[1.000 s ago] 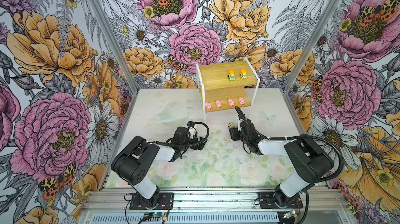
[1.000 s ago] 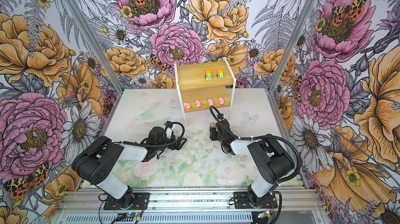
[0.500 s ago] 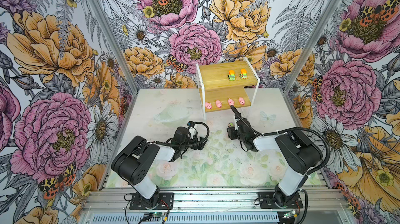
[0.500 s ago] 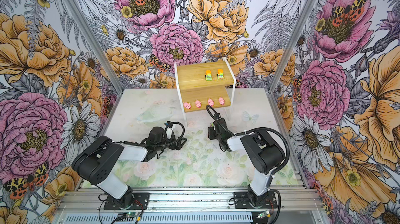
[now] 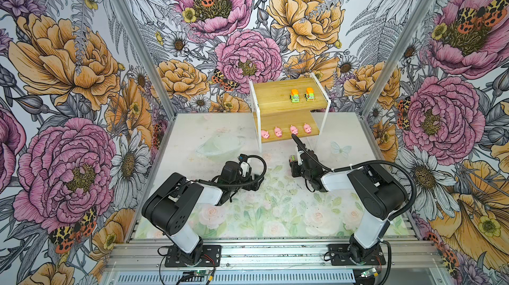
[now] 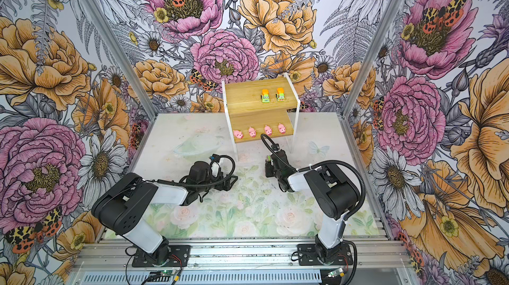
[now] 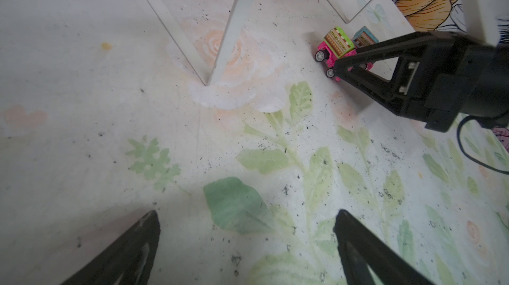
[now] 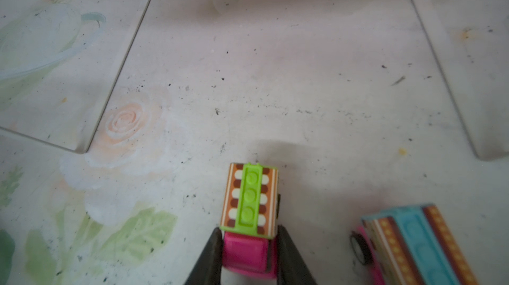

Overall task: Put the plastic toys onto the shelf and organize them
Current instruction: 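Lower the right gripper onto the green-topped pink truck and close, then lift the pink truck with the right gripper up to the top shelf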

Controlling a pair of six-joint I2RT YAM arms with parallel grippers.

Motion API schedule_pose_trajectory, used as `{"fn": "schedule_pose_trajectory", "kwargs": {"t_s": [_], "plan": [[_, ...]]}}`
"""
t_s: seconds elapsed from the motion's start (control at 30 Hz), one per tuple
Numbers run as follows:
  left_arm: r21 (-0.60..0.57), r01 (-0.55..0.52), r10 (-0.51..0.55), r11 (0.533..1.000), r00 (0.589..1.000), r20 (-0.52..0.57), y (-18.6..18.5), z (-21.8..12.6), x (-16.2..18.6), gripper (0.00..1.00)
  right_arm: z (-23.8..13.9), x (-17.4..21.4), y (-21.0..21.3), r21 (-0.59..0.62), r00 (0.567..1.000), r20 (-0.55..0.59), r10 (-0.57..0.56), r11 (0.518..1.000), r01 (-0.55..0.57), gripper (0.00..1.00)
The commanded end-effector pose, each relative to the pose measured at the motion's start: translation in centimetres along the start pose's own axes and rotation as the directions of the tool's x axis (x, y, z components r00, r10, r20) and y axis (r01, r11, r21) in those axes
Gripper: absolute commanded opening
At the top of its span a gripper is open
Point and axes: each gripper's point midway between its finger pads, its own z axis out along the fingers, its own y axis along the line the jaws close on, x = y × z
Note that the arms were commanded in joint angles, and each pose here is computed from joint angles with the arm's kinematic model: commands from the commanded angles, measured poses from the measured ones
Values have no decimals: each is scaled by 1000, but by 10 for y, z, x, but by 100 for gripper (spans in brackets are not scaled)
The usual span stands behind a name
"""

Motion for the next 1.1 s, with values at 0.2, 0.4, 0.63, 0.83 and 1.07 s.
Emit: {"fn": "schedule_pose_trajectory", "kwargs": {"t_s": [0.2,0.4,0.63,0.83,1.07], "plan": [[-7,-11,11,1000,1000,-16,0,4,2,99,-24,-17,15,-62,999,39,-18,998,20,25],[-9,-12,12,1000,1000,-21,1,4,4,99,-73,-36,47,-106,996,39,-74,991,78,24],[-3,-15,15,1000,1000,-18,-1,4,3,99,-163,-101,84,-159,982,152,-109,978,134,24],[-3,-16,16,1000,1000,-17,-1,3,2,99,-224,-180,98,-151,948,300,-105,976,156,23],[3,-16,16,1000,1000,-12,-2,3,0,99,-248,-271,118,-66,898,406,-170,975,214,23]]}}
